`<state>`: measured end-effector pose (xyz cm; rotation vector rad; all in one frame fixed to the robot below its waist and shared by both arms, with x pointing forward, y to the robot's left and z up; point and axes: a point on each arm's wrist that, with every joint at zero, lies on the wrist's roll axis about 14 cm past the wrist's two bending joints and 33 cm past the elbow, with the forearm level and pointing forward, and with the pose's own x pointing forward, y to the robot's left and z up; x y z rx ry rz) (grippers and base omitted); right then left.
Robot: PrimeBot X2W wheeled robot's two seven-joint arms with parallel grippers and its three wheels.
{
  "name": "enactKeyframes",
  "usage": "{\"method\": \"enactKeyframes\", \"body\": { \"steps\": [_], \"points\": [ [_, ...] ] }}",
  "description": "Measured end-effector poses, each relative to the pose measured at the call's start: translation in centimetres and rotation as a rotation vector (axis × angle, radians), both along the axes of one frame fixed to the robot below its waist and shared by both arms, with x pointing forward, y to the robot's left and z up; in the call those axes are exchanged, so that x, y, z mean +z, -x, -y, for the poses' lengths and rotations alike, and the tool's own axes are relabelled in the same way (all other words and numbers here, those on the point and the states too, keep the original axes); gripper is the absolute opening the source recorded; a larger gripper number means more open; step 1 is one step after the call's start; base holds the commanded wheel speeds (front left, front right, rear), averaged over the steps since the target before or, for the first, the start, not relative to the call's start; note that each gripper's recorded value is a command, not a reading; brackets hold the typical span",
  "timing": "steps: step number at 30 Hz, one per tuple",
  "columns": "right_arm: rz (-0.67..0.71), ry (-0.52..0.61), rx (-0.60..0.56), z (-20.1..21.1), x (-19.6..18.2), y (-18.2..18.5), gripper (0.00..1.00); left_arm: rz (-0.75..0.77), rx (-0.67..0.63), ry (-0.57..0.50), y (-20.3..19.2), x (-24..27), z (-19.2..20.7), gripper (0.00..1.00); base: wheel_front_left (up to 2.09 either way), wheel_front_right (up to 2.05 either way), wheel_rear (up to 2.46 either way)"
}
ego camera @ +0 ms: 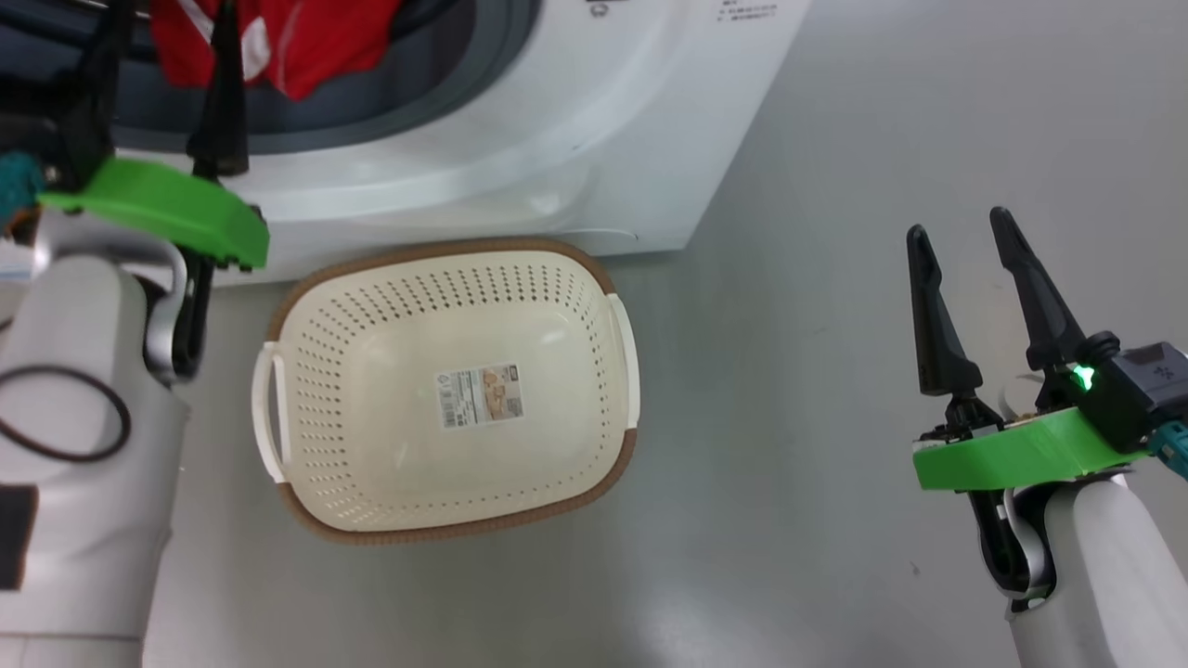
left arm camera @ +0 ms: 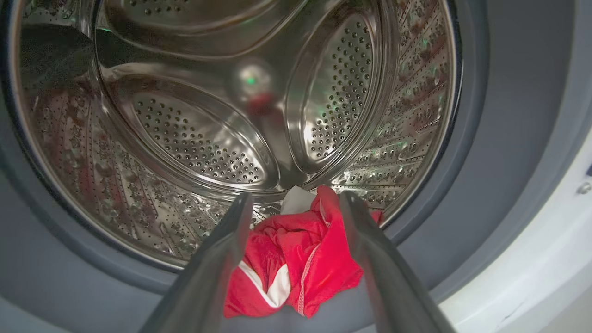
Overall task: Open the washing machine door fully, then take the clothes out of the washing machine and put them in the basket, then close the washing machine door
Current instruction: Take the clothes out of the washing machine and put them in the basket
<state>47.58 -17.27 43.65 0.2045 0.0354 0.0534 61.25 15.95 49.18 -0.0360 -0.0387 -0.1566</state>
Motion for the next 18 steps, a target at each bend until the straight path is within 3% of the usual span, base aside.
{"method": "enactKeyframes", "body": {
  "steps": [8,18],
  "points": [
    [-0.043,0.012,-0.009,0.6,-2.0,-0.4,1.00,-0.079,-0.018,-0.057,-3.4,-3.1,1.2,1.00,0.00,0.00,0.00],
    [-0.068,0.012,-0.028,1.4,-3.1,-0.5,1.00,-0.289,0.069,-0.174,-5.4,-8.2,-0.2,1.00,0.00,0.00,0.00]
  ]
}}
